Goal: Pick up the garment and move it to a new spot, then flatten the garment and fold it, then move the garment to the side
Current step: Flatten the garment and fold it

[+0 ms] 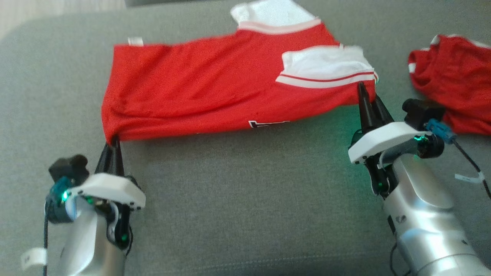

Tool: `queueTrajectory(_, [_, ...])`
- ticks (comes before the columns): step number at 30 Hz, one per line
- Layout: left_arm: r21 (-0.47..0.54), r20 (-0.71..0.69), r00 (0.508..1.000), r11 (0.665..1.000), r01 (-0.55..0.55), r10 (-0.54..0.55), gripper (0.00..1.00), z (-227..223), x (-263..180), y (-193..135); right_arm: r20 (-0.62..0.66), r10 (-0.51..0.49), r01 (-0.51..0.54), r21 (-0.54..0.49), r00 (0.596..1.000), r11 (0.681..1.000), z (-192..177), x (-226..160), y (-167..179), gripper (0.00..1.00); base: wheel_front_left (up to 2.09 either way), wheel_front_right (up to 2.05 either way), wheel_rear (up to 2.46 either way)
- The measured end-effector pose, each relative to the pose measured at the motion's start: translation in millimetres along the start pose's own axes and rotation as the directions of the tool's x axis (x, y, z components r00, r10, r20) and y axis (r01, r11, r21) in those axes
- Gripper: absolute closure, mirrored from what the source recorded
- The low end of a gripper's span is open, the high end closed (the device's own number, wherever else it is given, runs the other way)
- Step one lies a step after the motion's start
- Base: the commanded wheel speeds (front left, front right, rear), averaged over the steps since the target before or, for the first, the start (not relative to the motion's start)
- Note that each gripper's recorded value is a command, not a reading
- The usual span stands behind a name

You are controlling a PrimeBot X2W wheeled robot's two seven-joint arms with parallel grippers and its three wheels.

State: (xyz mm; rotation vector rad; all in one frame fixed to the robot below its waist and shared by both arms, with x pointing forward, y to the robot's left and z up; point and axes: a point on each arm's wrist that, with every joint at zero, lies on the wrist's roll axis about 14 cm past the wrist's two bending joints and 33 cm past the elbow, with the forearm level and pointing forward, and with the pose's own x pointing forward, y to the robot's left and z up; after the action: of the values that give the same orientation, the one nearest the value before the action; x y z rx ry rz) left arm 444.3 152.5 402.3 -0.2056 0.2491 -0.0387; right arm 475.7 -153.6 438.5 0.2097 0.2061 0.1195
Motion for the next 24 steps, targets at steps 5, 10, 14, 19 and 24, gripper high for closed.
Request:
queueTrajectory(5, [0.004,0.03,1.0,1.0,-0.003,0.003,1.0,8,-28,1,0.037,-0.001,0.0,0.017,0.999,1.0,13,-22,4,1.0,0.0,0.0,0.0])
queueTrajectory(10, [-0.01,-0.031,1.0,1.0,-0.006,0.006,1.0,-19,-65,1,-0.019,-0.02,0.021,0.049,1.0,0.999,-8,-54,-1,1.0,0.0,0.0,0.0])
queueTrajectory(14, [-0.014,-0.112,0.993,1.0,-0.022,0.02,0.66,-49,-86,3,-0.09,-0.032,0.038,0.064,0.995,0.997,-34,-68,-5,0.87,0.0,0.0,0.0])
queueTrajectory(19, [0.002,-0.112,0.993,0.999,-0.044,0.044,0.0,-47,-76,6,-0.111,-0.041,0.046,0.042,0.993,0.998,-41,-60,-12,0.0,0.0,0.0,0.0])
queueTrajectory(24, [0.07,-0.046,0.999,0.997,-0.013,0.016,0.0,-18,-43,3,-0.054,-0.014,0.013,-0.015,0.998,1.0,-17,-34,-7,0.0,0.0,0.0,0.0])
